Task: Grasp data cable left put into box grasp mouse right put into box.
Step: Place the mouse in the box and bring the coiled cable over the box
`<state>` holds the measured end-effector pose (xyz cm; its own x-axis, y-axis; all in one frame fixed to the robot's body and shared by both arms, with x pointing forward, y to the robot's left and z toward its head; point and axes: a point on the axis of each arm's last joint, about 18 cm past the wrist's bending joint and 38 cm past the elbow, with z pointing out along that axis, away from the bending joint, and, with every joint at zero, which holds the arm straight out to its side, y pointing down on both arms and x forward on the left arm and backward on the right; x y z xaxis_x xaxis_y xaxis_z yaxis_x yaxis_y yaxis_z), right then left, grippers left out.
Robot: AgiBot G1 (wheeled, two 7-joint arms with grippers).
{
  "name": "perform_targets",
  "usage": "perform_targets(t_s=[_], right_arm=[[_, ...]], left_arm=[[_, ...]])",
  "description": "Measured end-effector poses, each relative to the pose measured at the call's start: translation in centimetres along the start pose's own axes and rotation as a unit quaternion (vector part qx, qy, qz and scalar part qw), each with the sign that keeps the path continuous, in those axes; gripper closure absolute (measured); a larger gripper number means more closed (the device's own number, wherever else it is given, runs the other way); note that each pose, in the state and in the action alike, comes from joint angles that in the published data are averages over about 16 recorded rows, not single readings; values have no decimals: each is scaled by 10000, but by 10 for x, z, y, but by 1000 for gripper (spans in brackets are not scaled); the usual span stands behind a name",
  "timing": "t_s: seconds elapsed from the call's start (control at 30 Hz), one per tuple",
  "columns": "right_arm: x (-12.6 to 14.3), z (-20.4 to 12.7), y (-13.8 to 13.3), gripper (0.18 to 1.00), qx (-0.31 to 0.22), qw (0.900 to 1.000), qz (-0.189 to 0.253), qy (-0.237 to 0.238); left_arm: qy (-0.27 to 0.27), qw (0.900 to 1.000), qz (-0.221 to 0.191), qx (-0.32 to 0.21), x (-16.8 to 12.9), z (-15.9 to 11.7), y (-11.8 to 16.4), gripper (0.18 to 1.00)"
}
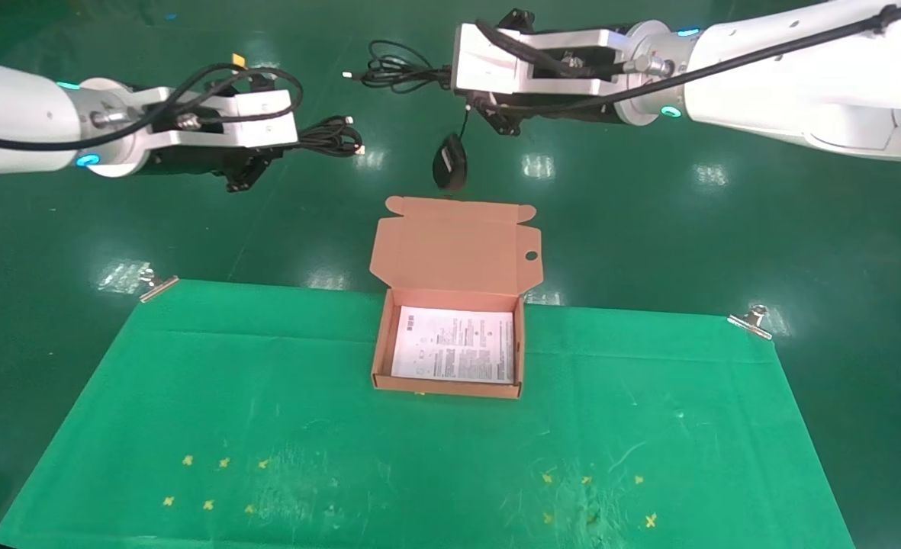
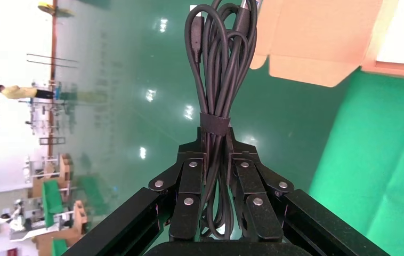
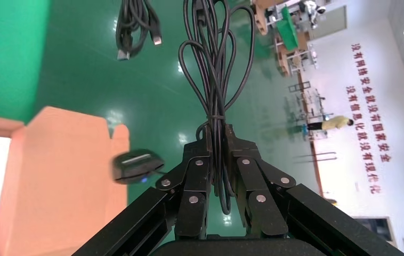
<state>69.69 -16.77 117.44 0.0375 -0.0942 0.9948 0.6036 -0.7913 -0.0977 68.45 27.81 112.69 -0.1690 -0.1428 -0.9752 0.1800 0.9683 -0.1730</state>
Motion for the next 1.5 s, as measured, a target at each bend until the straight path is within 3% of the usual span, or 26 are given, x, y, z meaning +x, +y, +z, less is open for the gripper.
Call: perform_targets(t_s=[0.63,0.93,1.5], right_arm=[[-84,35,2,961,-35,9974,98,-710],[-110,47,-5,961,-5,9961,153,-871],[-154,61,-14,961,32,9918,433,-1206]], left_arm=[[795,9904,-476,-1029,60,-3,53,945],[788,9855,-628,-1362,65,-14,65,945],[753,9850,-645,-1414,68,-18,64,946]])
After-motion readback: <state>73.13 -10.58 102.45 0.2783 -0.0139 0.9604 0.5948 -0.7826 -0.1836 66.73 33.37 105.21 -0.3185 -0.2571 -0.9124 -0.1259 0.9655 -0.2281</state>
